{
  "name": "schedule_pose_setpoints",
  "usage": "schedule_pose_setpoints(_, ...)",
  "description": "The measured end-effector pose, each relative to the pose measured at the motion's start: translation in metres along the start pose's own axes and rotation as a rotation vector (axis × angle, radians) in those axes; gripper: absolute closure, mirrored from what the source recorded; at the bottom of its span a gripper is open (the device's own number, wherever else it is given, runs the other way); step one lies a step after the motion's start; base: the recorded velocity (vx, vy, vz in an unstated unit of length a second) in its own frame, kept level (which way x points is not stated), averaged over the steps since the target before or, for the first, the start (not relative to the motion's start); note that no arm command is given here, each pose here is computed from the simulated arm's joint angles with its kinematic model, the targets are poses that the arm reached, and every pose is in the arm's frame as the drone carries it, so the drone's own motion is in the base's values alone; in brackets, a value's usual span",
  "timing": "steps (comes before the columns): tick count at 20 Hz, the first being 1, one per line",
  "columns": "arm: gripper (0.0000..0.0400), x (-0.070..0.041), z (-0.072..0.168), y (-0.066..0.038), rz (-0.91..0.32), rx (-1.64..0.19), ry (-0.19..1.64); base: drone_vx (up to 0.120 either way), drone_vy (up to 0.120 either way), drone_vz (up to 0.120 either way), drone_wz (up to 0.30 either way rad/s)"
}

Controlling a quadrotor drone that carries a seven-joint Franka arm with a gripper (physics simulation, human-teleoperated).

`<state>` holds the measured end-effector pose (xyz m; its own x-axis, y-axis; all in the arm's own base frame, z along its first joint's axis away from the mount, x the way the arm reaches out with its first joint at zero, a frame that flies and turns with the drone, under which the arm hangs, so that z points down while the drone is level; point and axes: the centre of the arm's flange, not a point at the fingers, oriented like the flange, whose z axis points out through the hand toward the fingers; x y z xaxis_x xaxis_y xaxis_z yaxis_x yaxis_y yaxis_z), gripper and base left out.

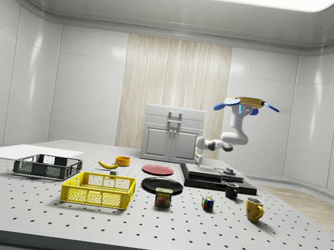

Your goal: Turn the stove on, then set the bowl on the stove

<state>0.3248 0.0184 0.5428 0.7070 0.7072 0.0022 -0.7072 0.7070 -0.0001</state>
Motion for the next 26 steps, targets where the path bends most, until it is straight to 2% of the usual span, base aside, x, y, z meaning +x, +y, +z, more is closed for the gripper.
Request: schedule_pose_setpoints(26, 0.0000, 0.0011, 0.0000, 0.0011, 0.000, 0.000, 0.000, 0.120, 0.000, 0.000, 0.000)
